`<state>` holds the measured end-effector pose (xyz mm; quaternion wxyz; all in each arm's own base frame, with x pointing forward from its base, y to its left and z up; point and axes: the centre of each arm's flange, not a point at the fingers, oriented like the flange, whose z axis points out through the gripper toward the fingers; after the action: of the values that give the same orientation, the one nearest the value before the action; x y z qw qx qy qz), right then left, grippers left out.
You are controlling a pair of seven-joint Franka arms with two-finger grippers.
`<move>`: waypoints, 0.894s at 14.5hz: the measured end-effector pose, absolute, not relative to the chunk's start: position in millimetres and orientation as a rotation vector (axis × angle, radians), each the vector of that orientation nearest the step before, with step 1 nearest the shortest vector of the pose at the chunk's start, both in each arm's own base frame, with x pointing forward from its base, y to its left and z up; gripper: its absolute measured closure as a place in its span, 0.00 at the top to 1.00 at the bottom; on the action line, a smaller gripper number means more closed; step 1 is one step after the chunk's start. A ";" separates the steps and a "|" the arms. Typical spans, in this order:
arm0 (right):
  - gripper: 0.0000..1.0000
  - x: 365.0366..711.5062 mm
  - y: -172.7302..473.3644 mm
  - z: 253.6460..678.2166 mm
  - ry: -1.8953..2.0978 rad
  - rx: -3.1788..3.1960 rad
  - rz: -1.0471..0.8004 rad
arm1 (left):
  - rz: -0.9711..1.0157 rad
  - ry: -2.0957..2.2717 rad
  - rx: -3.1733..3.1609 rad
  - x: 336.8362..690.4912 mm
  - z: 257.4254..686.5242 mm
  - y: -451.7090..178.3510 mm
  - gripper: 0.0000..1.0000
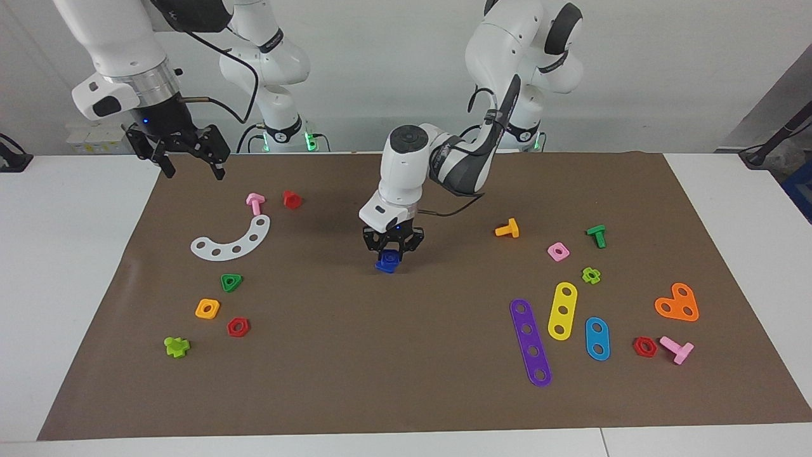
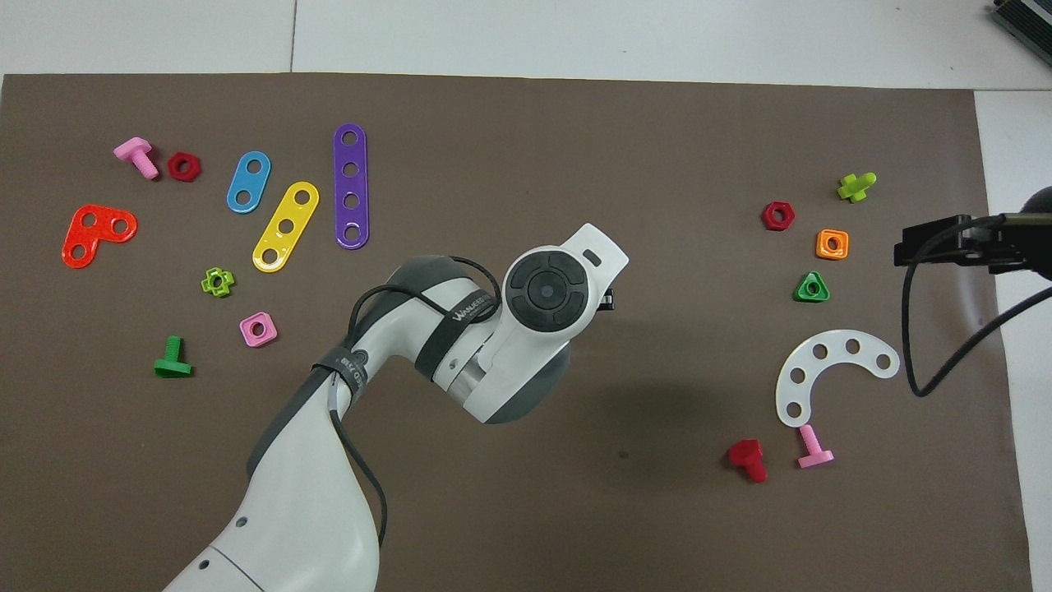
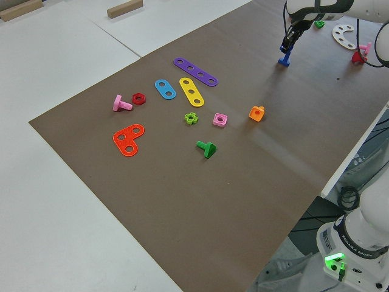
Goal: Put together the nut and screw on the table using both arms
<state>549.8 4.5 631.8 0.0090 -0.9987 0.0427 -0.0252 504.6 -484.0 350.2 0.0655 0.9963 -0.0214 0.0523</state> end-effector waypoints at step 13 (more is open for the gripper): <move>1.00 549.4 17.6 627.5 0.088 -3.150 -0.051 | 0.187 -0.097 3.010 503.6 344.5 -485.4 0.48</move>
<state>549.4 17.6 627.5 -0.0049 -0.9995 0.0280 -0.0162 503.6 -485.4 344.5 0.0621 0.9956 -0.0321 0.0617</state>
